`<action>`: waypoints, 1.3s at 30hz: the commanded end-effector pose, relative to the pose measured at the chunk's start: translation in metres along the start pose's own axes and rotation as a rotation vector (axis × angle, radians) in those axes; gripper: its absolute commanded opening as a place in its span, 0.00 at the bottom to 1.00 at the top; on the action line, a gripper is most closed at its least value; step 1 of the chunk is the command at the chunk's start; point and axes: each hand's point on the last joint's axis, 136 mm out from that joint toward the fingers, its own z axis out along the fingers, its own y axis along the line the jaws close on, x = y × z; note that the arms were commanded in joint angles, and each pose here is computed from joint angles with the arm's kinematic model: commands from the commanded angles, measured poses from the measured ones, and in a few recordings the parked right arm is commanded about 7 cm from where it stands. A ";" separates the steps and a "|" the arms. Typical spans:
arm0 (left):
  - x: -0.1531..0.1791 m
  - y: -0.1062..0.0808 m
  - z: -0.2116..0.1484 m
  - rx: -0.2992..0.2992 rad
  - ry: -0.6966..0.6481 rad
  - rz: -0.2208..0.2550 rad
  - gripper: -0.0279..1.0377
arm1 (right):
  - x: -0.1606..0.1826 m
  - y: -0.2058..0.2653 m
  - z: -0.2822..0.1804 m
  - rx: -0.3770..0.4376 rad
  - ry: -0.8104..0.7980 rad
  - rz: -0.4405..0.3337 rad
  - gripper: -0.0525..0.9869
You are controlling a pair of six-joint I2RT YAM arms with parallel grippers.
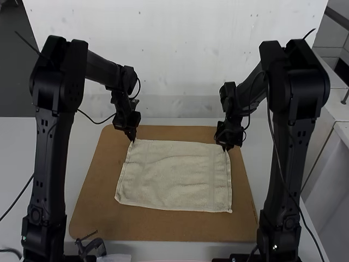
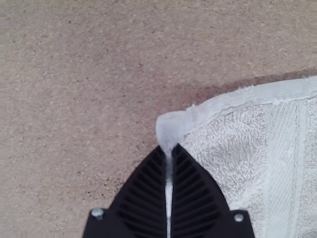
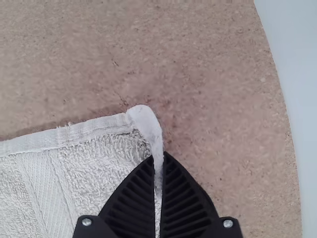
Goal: Fold the towel.
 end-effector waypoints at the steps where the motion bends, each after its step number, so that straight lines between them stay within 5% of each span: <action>1: -0.017 -0.005 -0.042 -0.022 -0.099 -0.005 0.03 | -0.034 0.009 -0.031 -0.050 -0.114 0.016 0.07; 10: -0.036 -0.001 -0.112 -0.041 -0.246 -0.042 0.04 | -0.075 0.003 -0.072 -0.090 -0.273 0.044 0.07; 19: -0.020 0.004 -0.131 -0.039 -0.260 -0.092 0.04 | -0.094 0.008 -0.092 -0.130 -0.375 0.055 0.07; 27: 0.023 -0.006 -0.124 -0.028 -0.234 -0.096 0.04 | -0.060 0.002 -0.095 -0.118 -0.333 -0.010 0.07; 39: 0.079 -0.033 -0.121 -0.014 -0.208 -0.020 0.04 | 0.015 -0.011 -0.111 -0.105 -0.241 -0.152 0.07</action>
